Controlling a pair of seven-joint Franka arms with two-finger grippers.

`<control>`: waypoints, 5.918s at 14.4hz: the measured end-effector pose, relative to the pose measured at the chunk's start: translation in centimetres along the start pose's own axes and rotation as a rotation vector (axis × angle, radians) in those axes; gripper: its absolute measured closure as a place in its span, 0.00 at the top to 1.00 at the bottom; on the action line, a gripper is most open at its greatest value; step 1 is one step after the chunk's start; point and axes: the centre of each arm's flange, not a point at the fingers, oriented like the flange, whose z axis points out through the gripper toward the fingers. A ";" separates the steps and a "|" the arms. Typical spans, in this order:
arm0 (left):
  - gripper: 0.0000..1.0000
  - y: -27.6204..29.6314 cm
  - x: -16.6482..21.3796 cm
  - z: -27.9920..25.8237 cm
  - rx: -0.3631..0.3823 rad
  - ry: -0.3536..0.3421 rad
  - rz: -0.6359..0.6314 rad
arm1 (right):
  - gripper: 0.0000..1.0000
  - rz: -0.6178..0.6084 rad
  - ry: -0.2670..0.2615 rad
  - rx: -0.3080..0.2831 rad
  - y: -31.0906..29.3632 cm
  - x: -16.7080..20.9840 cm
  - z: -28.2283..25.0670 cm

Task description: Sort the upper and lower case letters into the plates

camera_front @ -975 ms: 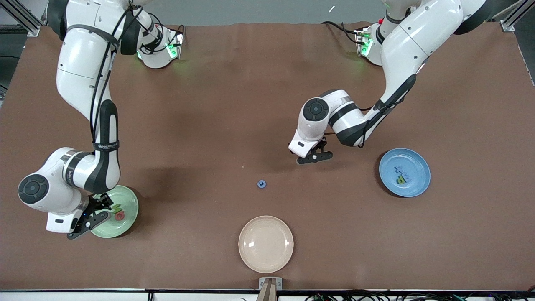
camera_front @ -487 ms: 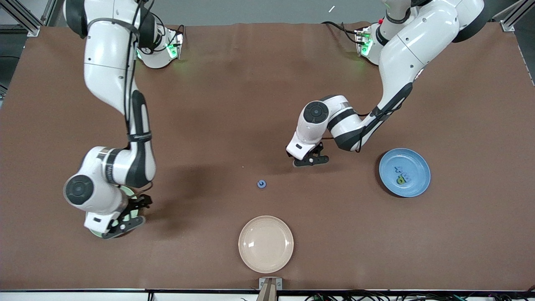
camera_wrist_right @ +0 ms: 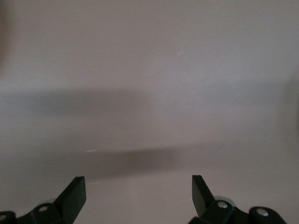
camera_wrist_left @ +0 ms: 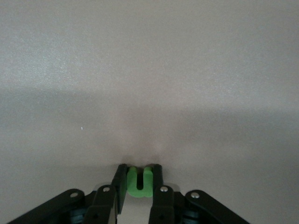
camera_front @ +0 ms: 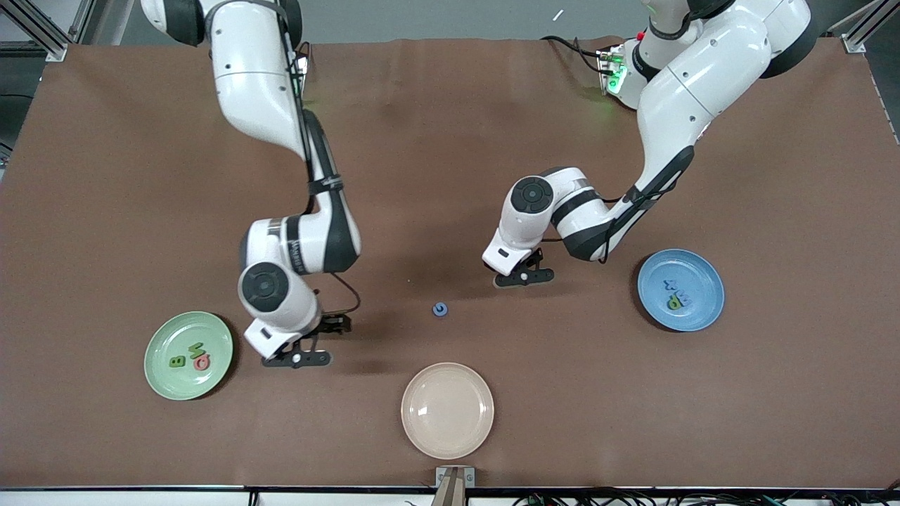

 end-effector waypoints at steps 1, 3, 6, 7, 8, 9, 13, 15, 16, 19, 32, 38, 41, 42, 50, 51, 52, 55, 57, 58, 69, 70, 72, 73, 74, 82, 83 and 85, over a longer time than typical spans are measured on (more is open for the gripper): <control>0.26 0.0 0.0 0.0 0.000 0.000 -0.001 | 1.00 0.067 0.013 0.012 -2.2 -0.9 -0.5; 0.26 -0.5 0.7 0.0 0.003 0.005 -0.015 | 1.00 0.151 0.060 0.054 -5.8 -2.1 -1.7; 0.26 -5.1 5.3 -0.3 0.046 0.028 -0.063 | 1.00 0.191 0.129 0.164 -10.4 -3.6 -1.2; 0.26 -7.5 7.4 -0.8 0.052 0.038 -0.070 | 1.00 0.185 0.155 0.198 -11.7 -4.2 -0.7; 0.26 -10.0 9.4 -1.6 0.053 0.050 -0.081 | 1.00 0.177 0.173 0.221 -12.8 -4.7 0.1; 0.26 -12.3 11.0 -2.4 0.056 0.059 -0.093 | 1.00 0.168 0.178 0.232 -13.6 -5.3 1.1; 0.26 -19.1 14.1 -5.1 0.144 0.035 -0.051 | 1.00 0.106 0.192 0.200 -15.3 -6.9 4.7; 0.26 -21.6 15.0 -6.7 0.187 0.023 -0.009 | 0.99 0.076 0.200 0.189 -16.0 -7.6 5.6; 0.26 -22.9 15.4 -7.5 0.194 0.021 0.007 | 0.99 0.067 0.205 0.192 -16.4 -7.9 5.9; 0.26 -28.7 16.5 -8.7 0.175 -0.004 0.034 | 0.89 0.041 0.209 0.191 -17.6 -9.1 6.9; 0.26 -39.1 15.3 -7.0 0.158 -0.094 0.071 | 0.33 -0.007 0.248 0.186 -18.8 -9.5 5.5; 0.26 -39.2 15.0 -6.6 0.157 -0.103 0.072 | 0.33 -0.071 0.120 0.115 -8.5 -1.7 -3.1; 0.26 -39.1 14.8 -6.3 0.154 -0.111 0.076 | 0.33 -0.229 0.060 0.019 1.4 2.6 -5.9; 0.30 -39.0 14.8 -6.2 0.151 -0.112 0.077 | 0.32 -0.271 0.028 -0.015 4.8 3.6 -6.1; 1.00 -34.5 18.5 -19.2 0.168 -0.082 0.052 | 0.04 -0.463 -0.094 -0.028 29.1 8.0 0.9; 1.00 -34.0 19.0 -22.0 0.175 -0.075 0.043 | 0.05 -0.466 -0.088 -0.023 29.5 7.9 2.1; 1.00 -33.6 19.4 -24.5 0.177 -0.064 0.036 | 0.12 -0.470 -0.082 -0.021 29.3 7.7 3.2; 1.00 -33.0 19.9 -30.6 0.165 -0.046 0.014 | 0.22 -0.485 -0.081 -0.012 28.1 7.4 4.3; 1.00 -32.4 19.4 -34.0 0.164 -0.063 0.016 | 0.40 -0.492 -0.084 -0.009 27.4 7.3 4.2; 1.00 -31.7 18.8 -35.2 0.164 -0.075 0.028 | 0.50 -0.491 -0.091 -0.004 27.3 7.2 4.1; 1.00 -28.6 16.2 -40.1 0.214 -0.058 0.071 | 0.68 -0.319 -0.193 0.010 25.2 4.7 6.2; 1.00 -28.6 16.2 -40.0 0.215 -0.060 0.072 | 0.68 -0.281 -0.197 0.006 25.4 4.6 6.3; 1.00 -28.2 16.2 -39.6 0.221 -0.064 0.077 | 0.67 -0.246 -0.192 0.000 25.9 4.6 6.4; 1.00 -28.0 16.3 -39.3 0.225 -0.067 0.080 | 0.67 -0.242 -0.180 -0.003 26.1 4.8 6.4; 1.00 -27.8 16.3 -39.1 0.228 -0.070 0.083 | 0.66 -0.242 -0.167 -0.006 26.1 4.9 6.5; 1.00 -28.3 16.4 -40.0 0.163 -0.109 0.032 | 0.54 -0.241 -0.152 -0.012 26.1 4.7 7.1; 1.00 -29.2 16.3 -40.9 0.144 -0.104 0.027 | 0.52 -0.239 -0.148 -0.014 26.2 4.6 7.3; 1.00 -30.9 16.0 -42.5 0.122 -0.096 0.013 | 0.42 -0.237 -0.140 -0.019 26.3 4.3 7.8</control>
